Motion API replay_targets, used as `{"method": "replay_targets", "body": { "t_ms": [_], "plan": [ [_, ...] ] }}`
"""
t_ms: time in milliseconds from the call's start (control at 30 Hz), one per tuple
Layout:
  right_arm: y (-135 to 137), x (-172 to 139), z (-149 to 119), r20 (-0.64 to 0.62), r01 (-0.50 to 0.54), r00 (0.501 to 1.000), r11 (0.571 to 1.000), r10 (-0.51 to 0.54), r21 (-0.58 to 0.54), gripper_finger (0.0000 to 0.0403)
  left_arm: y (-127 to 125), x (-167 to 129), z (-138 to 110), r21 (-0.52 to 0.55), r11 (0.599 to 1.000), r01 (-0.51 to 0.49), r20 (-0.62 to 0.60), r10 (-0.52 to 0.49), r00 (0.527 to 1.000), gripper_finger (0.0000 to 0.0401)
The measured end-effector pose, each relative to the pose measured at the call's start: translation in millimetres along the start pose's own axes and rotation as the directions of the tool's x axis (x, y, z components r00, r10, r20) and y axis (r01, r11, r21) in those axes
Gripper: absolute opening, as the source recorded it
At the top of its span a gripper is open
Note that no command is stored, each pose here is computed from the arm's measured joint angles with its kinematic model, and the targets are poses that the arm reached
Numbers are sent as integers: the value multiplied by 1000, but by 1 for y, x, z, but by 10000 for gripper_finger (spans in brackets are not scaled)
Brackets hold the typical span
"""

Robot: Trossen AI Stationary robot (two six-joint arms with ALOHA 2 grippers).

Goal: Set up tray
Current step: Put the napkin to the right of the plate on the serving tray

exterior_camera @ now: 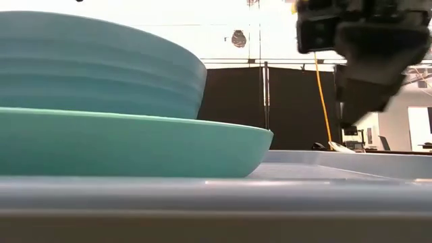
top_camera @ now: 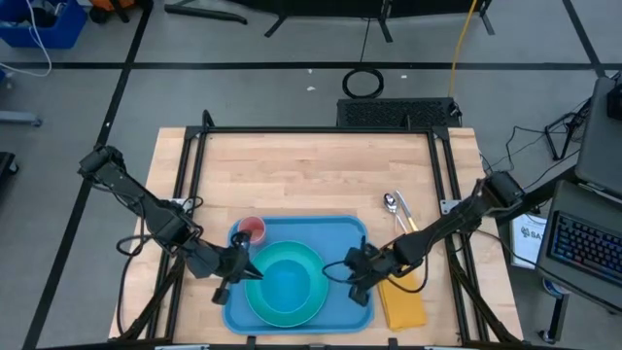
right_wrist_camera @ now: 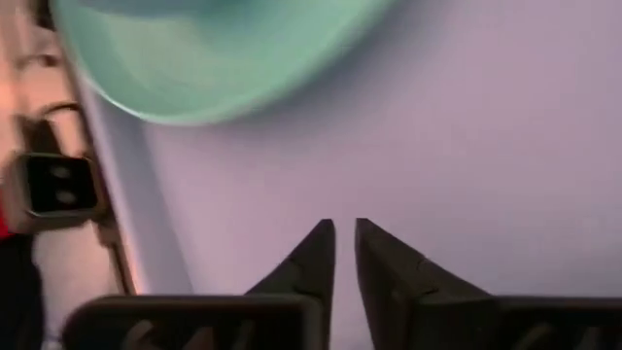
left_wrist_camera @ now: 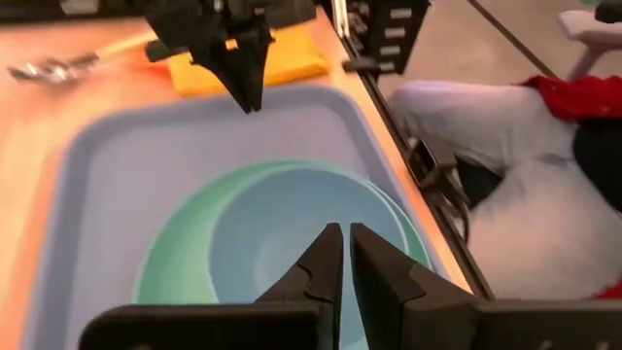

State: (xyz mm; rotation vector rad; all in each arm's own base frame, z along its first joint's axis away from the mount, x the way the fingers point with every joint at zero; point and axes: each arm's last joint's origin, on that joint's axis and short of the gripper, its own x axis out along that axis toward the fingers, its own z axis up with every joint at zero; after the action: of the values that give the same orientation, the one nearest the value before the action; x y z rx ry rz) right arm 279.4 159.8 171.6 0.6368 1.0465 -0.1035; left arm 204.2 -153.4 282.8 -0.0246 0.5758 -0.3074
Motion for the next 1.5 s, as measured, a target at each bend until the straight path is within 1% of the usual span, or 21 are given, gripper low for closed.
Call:
{"method": "replay_targets", "body": {
  "t_ms": [167,267,367,500,667,733,833,933,1133,1200,1300,1367,1433,1500],
  "plan": [
    [-5,-19,-17,-88,121,990,983,-110,137,103,0,0,6,84,995,-52,71,47,996,18],
    [-5,-30,-27,-109,159,984,963,-138,219,135,-2,-1,9,110,991,-77,113,64,992,10],
    [-6,-36,-41,-126,235,970,930,-207,284,153,-2,-1,11,128,989,-79,132,62,989,5],
    [-6,-41,-59,-156,315,948,881,-276,354,156,-2,-1,12,123,987,-104,156,84,984,6],
    [-5,-46,-75,-179,363,931,833,-317,418,145,-2,-1,13,143,982,-124,162,100,982,28],
    [-6,-48,-81,-192,394,919,804,-343,446,143,-2,-2,13,142,982,-124,165,100,981,35],
    [-8,-52,-90,-204,433,901,775,-382,460,143,-2,-2,13,143,982,-124,165,100,981,41],
    [-8,-55,-99,-213,455,890,750,-404,479,146,-2,-2,13,143,982,-124,165,100,981,41],
    [-13,-55,-116,-260,486,873,697,-411,528,157,-2,-2,13,143,982,-124,165,100,981,42],
    [-18,-52,-121,-265,493,869,691,-417,529,161,-2,-2,13,143,982,-123,165,100,981,42],
    [-25,-50,-126,-269,508,859,667,-435,545,164,-2,-2,13,142,982,-124,165,100,981,42],
    [-29,-48,-130,-270,514,855,658,-442,550,164,-2,-2,13,142,982,-124,165,100,981,42],
    [-32,-46,-133,-270,506,860,664,-432,551,164,-2,-2,13,141,982,-124,165,100,981,42],
    [-35,-41,-136,-269,481,875,676,-402,558,165,-2,-2,13,141,982,-123,164,99,981,42]
  ]
}}
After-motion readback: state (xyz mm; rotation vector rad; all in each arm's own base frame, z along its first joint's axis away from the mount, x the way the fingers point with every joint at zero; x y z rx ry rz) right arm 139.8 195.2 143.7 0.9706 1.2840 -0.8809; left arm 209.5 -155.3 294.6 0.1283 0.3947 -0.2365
